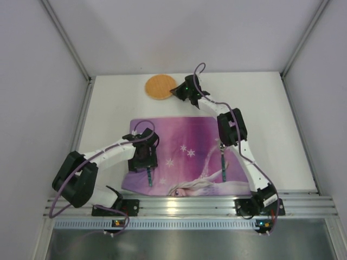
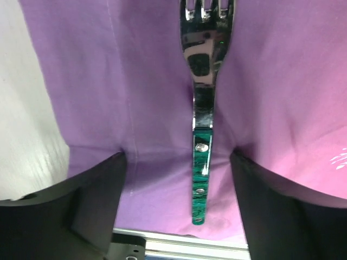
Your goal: Set the dinner table for one person
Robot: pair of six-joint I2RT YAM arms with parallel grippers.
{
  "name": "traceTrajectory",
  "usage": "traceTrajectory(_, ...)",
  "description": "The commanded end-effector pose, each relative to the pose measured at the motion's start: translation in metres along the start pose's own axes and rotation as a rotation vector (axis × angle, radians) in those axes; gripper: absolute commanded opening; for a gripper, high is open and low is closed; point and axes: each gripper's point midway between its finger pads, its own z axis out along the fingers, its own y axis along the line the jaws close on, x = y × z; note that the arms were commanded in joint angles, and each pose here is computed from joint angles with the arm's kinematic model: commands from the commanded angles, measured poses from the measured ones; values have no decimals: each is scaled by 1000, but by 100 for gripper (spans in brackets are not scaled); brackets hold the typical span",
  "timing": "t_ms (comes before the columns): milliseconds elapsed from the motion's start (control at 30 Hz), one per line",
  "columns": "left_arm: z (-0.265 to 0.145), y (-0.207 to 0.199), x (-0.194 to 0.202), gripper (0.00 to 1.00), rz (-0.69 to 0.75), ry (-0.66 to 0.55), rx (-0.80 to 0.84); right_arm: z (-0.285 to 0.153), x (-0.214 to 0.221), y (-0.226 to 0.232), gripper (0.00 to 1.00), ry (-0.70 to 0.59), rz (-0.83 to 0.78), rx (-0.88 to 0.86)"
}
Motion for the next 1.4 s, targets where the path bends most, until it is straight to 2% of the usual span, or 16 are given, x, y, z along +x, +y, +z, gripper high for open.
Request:
traceTrajectory(0, -13, -2, -5, 86, -24, -24, 16, -23, -12, 41, 0, 15, -56, -109)
traceTrajectory(33, -19, -4, -11, 88, -27, -41, 22, -35, -23, 59, 0, 4, -69, -143)
traceTrajectory(67, -25, -5, -15, 98, -33, -62, 25, -42, -23, 68, 0, 15, -101, -178)
traceTrajectory(133, -39, -3, -28, 98, -38, -108, 9, -75, -43, 106, 0, -9, -154, -247)
traceTrajectory(300, -71, 4, -62, 98, -26, -223, -50, -155, -44, 116, 0, 33, -255, -262)
traceTrajectory(367, -83, 1, -80, 98, -23, -271, -53, -197, -30, 100, 0, 76, -287, -232)
traceTrajectory(400, -92, -3, -90, 98, -30, -299, -38, -232, -33, 116, 0, 59, -308, -265)
traceTrajectory(433, -92, -5, -96, 98, -21, -304, -41, -238, -14, 73, 0, 114, -309, -191)
traceTrajectory(500, -101, -11, -113, 98, -37, -332, -23, -275, -3, 58, 0, 136, -329, -161)
traceTrajectory(533, -100, -13, -118, 98, -34, -329, -26, -282, 17, 14, 0, 190, -326, -82)
traceTrajectory(600, -101, -17, -133, 98, -42, -344, -13, -309, 33, -2, 0, 229, -333, -84)
traceTrajectory(633, -101, -20, -138, 98, -30, -347, -9, -316, 54, -36, 0, 291, -312, -34)
traceTrajectory(733, -101, -25, -157, 98, -29, -357, -4, -338, 79, -78, 0, 358, -309, 22)
traceTrajectory(933, -106, -36, -185, 98, -22, -369, 9, -366, 105, -126, 0, 413, -327, 76)
traceTrajectory(1233, -97, -46, -195, 97, -8, -357, 26, -390, 123, -129, 0, 502, -373, 44)
traceTrajectory(1367, -92, -50, -199, 97, 0, -350, 31, -399, 128, -116, 0, 528, -412, -34)
